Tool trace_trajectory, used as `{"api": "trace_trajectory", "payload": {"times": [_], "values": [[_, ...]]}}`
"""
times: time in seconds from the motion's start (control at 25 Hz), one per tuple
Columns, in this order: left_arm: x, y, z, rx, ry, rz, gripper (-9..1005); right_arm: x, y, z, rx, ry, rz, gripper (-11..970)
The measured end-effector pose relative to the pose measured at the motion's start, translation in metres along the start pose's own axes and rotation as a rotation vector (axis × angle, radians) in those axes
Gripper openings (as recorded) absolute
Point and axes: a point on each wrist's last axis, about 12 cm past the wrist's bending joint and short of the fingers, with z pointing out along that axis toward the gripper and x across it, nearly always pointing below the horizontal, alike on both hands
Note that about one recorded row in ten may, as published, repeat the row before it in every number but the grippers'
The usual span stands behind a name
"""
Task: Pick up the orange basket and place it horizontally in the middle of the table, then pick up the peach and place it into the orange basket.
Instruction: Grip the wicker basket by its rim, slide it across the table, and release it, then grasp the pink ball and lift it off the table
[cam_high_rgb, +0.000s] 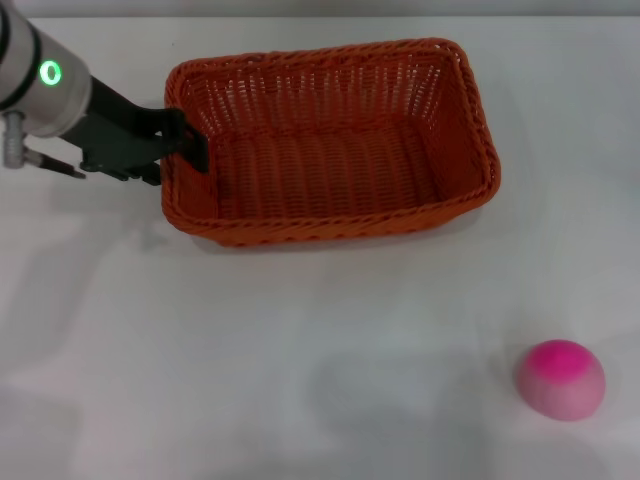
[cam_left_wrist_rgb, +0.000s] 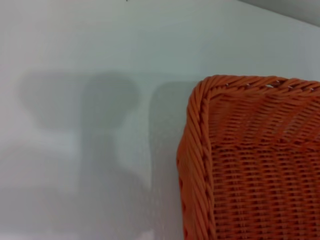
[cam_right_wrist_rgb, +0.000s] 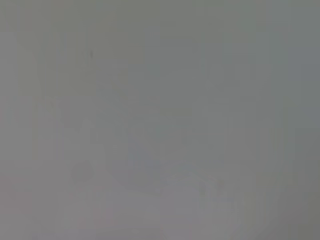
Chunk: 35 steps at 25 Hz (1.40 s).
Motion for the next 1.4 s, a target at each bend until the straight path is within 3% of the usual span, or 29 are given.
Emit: {"api": "trace_trajectory", "payload": {"times": [0.2, 0.64, 1.12, 1.4], "values": [[0.007, 0.005, -0.010, 0.019, -0.014, -0.018, 552, -0.004, 0.001, 0.003, -0.003, -0.011, -0.004, 864], [0.021, 0.022, -0.062, 0.056, -0.206, -0.055, 551, -0.005, 0.003, 0.005, -0.009, 0.006, -0.013, 864], [0.016, 0.045, -0.067, -0.019, -0.398, -0.104, 552, -0.008, 0.004, 0.006, -0.027, 0.006, 0.015, 864], [0.018, 0.070, -0.067, -0.022, -0.599, -0.148, 545, -0.008, 0.006, 0.007, -0.040, 0.009, 0.002, 864]]}}
